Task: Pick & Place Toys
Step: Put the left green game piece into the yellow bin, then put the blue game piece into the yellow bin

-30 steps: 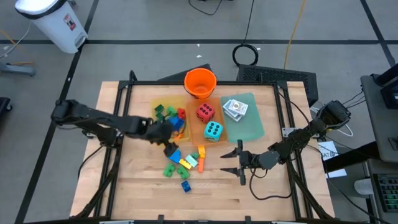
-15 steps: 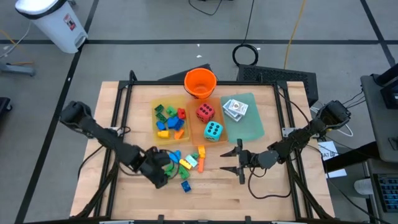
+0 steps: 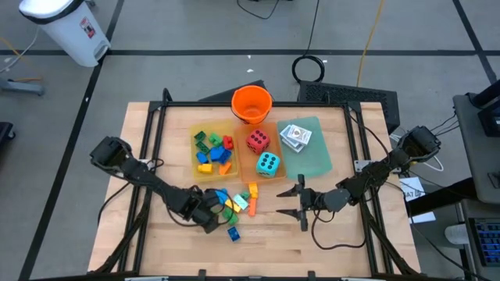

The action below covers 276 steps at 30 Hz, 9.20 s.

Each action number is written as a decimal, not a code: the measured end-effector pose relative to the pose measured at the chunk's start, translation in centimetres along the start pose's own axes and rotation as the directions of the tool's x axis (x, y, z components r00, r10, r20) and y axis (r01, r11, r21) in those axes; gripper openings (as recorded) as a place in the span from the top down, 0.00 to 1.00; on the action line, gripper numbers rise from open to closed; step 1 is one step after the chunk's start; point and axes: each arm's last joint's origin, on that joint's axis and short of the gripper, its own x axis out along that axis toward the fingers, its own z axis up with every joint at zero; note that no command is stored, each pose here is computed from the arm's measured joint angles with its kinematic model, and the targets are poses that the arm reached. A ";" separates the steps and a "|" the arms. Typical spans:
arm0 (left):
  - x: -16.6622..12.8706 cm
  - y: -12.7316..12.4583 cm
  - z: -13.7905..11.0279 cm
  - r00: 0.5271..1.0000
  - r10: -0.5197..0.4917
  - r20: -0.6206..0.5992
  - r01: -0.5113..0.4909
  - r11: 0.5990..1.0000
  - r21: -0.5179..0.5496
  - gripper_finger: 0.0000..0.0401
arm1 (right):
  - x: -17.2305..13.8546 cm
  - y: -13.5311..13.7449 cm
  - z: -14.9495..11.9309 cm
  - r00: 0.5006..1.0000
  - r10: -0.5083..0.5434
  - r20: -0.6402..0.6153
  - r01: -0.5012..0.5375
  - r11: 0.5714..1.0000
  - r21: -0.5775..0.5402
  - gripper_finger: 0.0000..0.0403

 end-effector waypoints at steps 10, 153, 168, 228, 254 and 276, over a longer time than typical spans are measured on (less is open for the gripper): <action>0.1 0.2 -0.2 0.997 -0.002 -0.081 0.002 1.000 0.002 0.06 | 0.0 0.0 0.0 1.000 0.001 0.000 -0.001 1.000 0.000 0.48; -7.5 1.7 5.0 0.932 -0.285 0.225 0.092 0.784 0.614 0.25 | 0.1 -0.2 -0.2 1.000 -0.014 -0.018 0.014 1.000 0.014 0.48; -0.6 0.6 4.0 0.985 -0.023 0.173 -0.085 0.803 0.589 0.39 | 0.1 -0.2 -0.2 1.000 -0.013 -0.018 0.013 1.000 0.016 0.48; -0.7 -1.4 2.7 0.972 -0.128 0.197 0.019 0.879 0.477 0.99 | 0.1 -0.2 -0.2 1.000 -0.013 -0.016 0.013 1.000 0.017 0.48; -6.5 -1.7 4.2 0.984 0.166 0.065 -0.155 0.976 -0.150 0.55 | 0.1 -0.2 -0.2 1.000 -0.011 -0.018 0.011 1.000 0.014 0.48; -2.5 0.1 3.8 0.988 0.131 0.082 -0.098 0.943 -0.318 0.34 | 0.1 -0.2 -0.2 1.000 -0.010 -0.018 0.010 1.000 0.016 0.48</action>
